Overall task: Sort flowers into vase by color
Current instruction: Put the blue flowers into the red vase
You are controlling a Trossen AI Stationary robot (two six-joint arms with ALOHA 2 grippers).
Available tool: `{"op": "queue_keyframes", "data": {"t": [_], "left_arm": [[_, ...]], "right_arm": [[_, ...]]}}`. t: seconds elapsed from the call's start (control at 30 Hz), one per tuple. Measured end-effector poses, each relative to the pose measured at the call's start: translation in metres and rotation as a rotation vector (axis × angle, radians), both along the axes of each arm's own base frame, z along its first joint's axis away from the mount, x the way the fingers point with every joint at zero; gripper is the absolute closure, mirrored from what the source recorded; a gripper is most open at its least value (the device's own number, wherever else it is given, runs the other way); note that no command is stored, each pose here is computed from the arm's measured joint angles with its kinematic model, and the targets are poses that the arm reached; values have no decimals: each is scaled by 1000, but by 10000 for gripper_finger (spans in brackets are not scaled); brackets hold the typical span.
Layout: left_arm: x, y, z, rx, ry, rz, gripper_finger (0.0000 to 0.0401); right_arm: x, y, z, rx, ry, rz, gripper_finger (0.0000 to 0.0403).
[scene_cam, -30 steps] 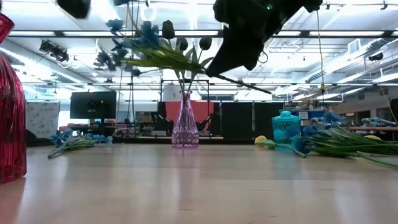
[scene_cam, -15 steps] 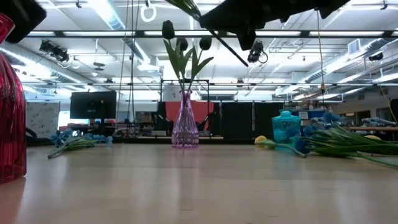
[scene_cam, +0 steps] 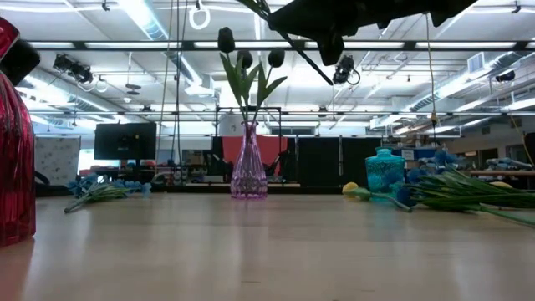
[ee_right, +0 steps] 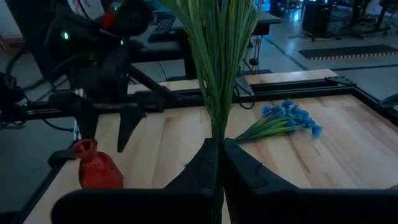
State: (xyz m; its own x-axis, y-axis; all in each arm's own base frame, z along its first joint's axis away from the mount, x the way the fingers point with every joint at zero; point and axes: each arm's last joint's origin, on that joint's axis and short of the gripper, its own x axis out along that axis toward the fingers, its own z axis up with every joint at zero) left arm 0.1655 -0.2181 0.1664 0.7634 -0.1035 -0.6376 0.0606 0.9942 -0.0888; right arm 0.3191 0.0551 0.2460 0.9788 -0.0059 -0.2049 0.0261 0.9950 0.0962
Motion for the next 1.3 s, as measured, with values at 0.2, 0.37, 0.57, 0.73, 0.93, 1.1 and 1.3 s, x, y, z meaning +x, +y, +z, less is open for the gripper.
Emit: {"op": "queue_keyframes", "data": {"t": [0.2, 0.37, 0.57, 0.73, 0.93, 1.1, 1.3], "left_arm": [[6, -12, -18, -10, -23, 4, 130], [10, -15, -28, 7, -31, 15, 130], [16, -15, -35, 44, -82, 56, 130], [20, -14, -42, 80, -106, 95, 131], [25, -8, -45, 128, -129, 150, 145], [33, 2, -46, 196, -139, 195, 156], [49, 16, -45, 272, -132, 209, 158]], "right_arm": [[-1, 2, 0, 9, 4, -4, 383], [-1, 2, -1, 20, 7, -15, 383], [-1, 2, -1, 20, 7, -22, 383], [-1, 2, -1, 19, 8, -23, 383], [-1, 2, -1, 18, 11, -23, 383], [-1, 2, -1, 13, 7, -25, 383], [1, 1, 5, 13, -57, -24, 383]]}}
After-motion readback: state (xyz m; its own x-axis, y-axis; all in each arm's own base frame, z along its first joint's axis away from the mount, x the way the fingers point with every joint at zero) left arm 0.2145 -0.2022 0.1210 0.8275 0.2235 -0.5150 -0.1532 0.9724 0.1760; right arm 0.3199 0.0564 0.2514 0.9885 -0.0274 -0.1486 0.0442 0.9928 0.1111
